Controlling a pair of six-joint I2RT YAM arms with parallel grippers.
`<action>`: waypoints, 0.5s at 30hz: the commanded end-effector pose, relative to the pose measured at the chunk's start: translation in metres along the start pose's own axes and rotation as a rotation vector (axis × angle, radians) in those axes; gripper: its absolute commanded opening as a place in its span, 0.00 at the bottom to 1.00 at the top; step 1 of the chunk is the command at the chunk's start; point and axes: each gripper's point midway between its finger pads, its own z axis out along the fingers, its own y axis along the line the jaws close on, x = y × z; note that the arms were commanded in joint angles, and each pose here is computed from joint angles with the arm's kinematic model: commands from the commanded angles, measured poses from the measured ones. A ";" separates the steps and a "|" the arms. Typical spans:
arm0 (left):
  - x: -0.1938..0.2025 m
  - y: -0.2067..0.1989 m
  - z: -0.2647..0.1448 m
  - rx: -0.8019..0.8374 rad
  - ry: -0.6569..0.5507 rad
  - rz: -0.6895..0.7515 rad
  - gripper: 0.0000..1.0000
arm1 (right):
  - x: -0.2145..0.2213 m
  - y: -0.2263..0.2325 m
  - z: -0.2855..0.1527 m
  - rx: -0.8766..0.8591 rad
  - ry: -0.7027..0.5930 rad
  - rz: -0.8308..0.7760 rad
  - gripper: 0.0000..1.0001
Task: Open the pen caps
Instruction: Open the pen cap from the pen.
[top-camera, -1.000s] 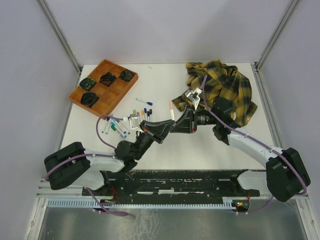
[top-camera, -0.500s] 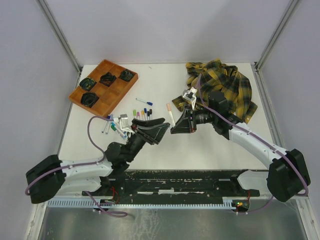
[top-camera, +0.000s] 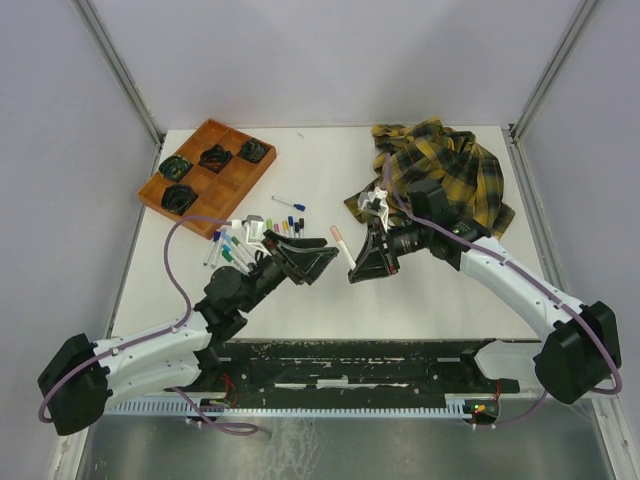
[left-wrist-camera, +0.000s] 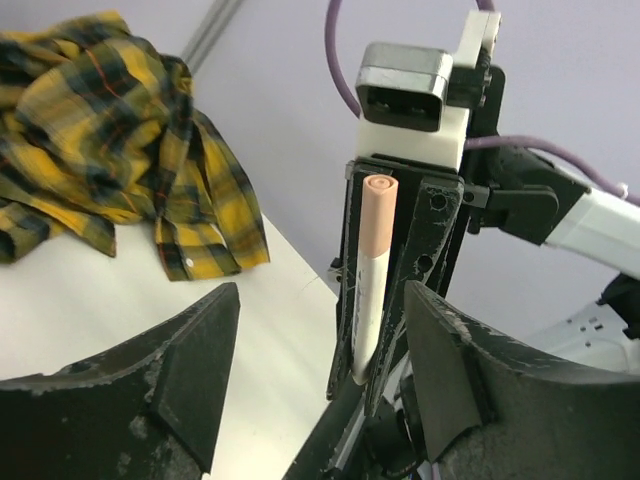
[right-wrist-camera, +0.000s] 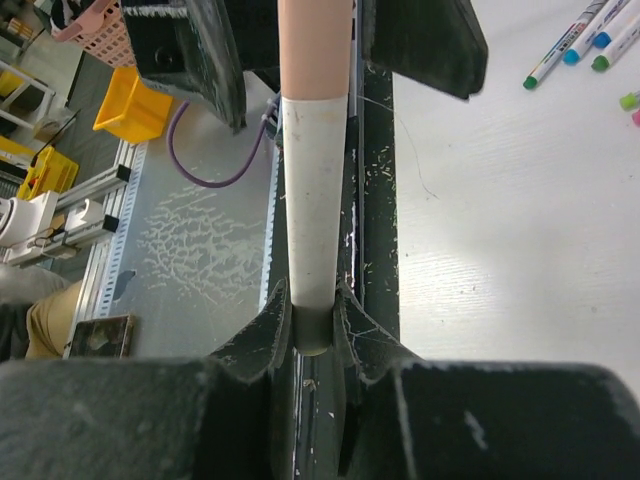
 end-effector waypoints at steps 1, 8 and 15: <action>0.002 -0.032 0.017 0.125 0.066 -0.045 0.70 | -0.005 0.011 -0.001 -0.040 0.014 -0.066 0.00; 0.010 -0.042 0.032 0.185 0.094 -0.072 0.59 | -0.002 0.011 0.001 -0.042 0.031 -0.063 0.00; 0.017 -0.043 0.038 0.208 0.114 -0.083 0.07 | 0.001 0.012 0.002 -0.040 0.049 -0.071 0.00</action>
